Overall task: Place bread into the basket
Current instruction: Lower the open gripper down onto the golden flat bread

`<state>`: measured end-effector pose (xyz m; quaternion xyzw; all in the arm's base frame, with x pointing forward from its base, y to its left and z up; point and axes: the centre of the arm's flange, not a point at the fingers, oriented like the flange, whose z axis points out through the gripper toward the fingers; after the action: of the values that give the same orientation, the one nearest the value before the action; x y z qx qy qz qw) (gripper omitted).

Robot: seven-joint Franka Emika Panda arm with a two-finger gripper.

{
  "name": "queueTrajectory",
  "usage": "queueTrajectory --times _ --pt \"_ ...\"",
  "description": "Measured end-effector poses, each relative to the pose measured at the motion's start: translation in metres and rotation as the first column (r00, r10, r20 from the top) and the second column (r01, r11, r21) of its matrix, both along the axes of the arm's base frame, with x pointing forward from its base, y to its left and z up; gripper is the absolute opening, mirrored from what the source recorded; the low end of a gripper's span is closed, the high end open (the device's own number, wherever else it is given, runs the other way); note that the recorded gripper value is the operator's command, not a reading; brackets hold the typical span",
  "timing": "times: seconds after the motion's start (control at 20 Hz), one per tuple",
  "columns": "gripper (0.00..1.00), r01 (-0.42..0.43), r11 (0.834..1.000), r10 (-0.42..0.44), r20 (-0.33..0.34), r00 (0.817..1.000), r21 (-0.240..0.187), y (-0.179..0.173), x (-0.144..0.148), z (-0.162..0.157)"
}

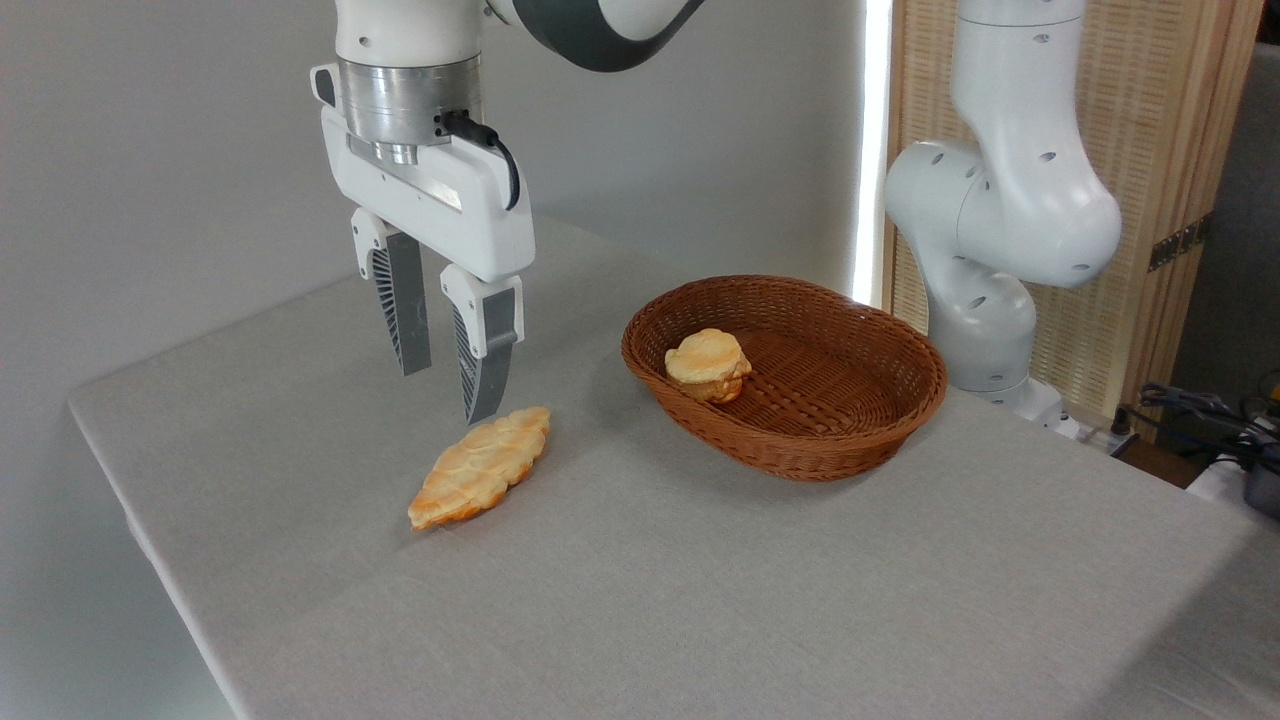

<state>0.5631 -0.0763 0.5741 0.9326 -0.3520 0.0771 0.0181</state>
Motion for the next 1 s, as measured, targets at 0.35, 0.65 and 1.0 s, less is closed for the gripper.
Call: queueTrajectory --times 0.35,0.65,1.0 --pt "1.00 0.033 0.999 -0.032 -0.055 0.998 0.005 -0.019 0.008 -0.031" --pt "1.00 0.093 0.996 -0.091 -0.126 0.988 0.006 -0.055 0.008 -0.071" --pt "1.00 0.068 0.998 -0.065 -0.207 0.976 0.009 -0.082 0.008 -0.113"
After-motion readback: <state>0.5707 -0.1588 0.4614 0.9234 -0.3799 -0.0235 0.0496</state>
